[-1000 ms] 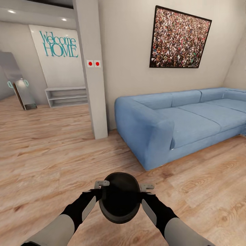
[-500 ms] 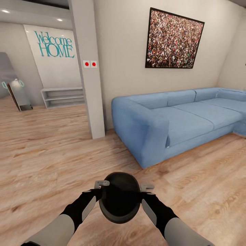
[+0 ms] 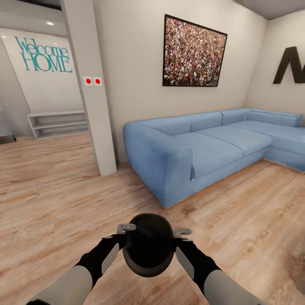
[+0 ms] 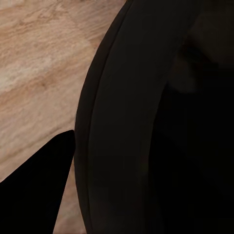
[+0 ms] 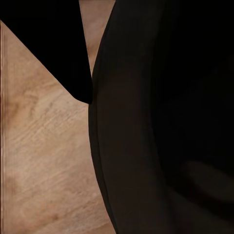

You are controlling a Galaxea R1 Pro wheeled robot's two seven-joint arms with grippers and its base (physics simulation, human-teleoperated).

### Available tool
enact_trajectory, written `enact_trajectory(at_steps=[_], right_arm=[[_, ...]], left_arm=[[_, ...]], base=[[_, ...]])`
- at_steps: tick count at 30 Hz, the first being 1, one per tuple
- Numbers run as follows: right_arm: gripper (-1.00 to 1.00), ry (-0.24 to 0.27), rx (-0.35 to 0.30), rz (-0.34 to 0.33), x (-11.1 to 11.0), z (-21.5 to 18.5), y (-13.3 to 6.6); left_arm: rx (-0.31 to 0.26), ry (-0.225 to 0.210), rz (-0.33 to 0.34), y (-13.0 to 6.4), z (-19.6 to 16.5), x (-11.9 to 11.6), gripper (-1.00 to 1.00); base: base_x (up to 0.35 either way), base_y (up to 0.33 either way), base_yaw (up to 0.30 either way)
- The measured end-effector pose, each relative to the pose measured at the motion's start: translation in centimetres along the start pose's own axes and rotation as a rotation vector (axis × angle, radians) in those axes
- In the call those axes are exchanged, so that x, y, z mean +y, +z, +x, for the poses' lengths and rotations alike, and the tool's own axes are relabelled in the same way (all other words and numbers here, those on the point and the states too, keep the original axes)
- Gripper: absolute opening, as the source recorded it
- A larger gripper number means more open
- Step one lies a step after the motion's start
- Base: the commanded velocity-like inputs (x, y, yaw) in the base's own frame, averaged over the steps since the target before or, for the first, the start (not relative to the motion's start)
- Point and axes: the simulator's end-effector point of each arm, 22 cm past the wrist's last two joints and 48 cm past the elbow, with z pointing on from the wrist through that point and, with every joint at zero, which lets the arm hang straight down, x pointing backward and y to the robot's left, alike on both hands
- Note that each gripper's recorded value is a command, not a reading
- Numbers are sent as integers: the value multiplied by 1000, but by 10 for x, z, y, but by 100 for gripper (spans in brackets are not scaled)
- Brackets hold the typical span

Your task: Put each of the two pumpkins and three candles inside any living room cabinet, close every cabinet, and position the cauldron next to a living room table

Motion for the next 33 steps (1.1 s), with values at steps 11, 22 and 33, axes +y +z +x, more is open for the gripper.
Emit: enact_trajectory(at_steps=[11, 22, 33], right_arm=[[-100, 0, -8, 0, 0, -4, -3], [-100, -2, -12, 0, 1, -6, -4], [-100, -1, -12, 0, 1, -6, -4]], left_arm=[[-8, 2, 1, -3, -4, -1, -100], [-12, 2, 1, -4, -6, -1, -100], [-12, 2, 1, -4, -6, -1, -100]], base=[[0, 0, -242], [-22, 0, -117], [-195, 0, -1]])
